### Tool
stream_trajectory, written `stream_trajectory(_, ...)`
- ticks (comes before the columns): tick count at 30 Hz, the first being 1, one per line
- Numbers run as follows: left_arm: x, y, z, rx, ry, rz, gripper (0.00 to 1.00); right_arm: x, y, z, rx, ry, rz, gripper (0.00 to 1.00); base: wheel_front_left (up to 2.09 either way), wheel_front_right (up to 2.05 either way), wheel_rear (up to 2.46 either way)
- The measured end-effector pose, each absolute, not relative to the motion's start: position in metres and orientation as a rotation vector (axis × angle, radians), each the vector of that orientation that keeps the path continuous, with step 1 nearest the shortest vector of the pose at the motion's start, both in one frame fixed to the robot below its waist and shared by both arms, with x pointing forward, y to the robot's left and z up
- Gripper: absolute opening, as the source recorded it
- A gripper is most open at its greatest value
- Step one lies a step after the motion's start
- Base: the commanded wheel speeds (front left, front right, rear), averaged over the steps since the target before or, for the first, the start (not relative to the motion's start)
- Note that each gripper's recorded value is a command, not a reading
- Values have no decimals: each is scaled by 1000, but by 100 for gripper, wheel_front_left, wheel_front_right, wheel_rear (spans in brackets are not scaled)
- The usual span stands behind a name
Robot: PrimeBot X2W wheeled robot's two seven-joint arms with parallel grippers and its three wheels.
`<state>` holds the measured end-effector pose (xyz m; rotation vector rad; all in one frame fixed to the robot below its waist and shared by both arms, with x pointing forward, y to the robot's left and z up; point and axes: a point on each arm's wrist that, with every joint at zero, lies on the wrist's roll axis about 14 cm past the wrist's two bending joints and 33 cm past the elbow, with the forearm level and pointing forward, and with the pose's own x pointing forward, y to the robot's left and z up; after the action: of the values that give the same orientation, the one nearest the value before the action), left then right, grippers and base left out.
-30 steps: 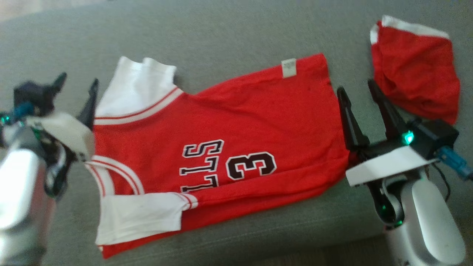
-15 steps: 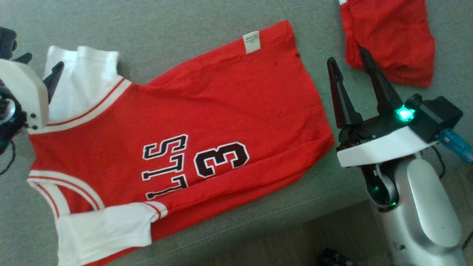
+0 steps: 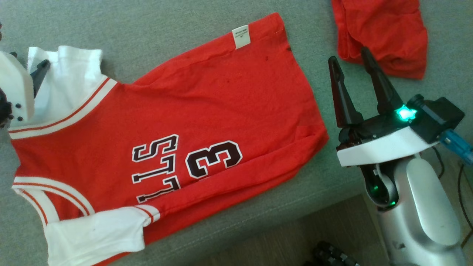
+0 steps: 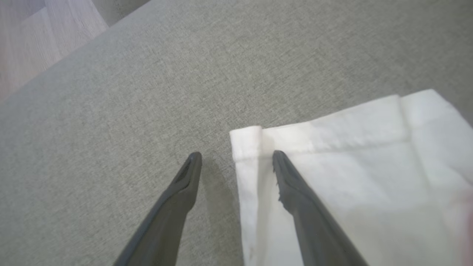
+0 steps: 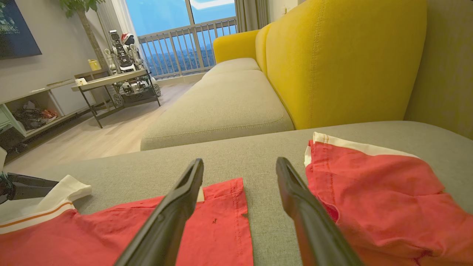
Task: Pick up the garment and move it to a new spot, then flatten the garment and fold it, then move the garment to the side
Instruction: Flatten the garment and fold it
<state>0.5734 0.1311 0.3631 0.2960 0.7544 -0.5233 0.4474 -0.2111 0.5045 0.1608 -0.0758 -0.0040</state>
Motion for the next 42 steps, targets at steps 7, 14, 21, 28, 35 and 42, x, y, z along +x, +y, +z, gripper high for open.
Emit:
stream_trajectory(7, 573, 131, 359, 265, 781, -511, 0, 453, -211, 509, 157, -88, 0, 100, 0, 0, 0)
stream_trajectory(14, 577, 128, 386, 222, 629, -518, 0, 457, -203, 496, 167, -20, 22, 100, 0, 0, 0)
stream_trajectory(21, 574, 137, 441, 157, 403, -489, 0, 478, -194, 475, 237, 119, 37, 100, 0, 0, 0)
stream_trajectory(28, 540, 156, 456, 108, 336, -436, 0, 499, -198, 443, 348, 284, -10, 100, 0, 0, 0)
stream_trajectory(35, 508, 167, 474, 64, 266, -387, 0, 522, -173, 434, 272, 382, 37, 100, 0, 0, 0)
stream_trajectory(42, 486, 169, 469, 38, 270, -377, 0, 527, -158, 415, 233, 464, 58, 100, 0, 0, 0)
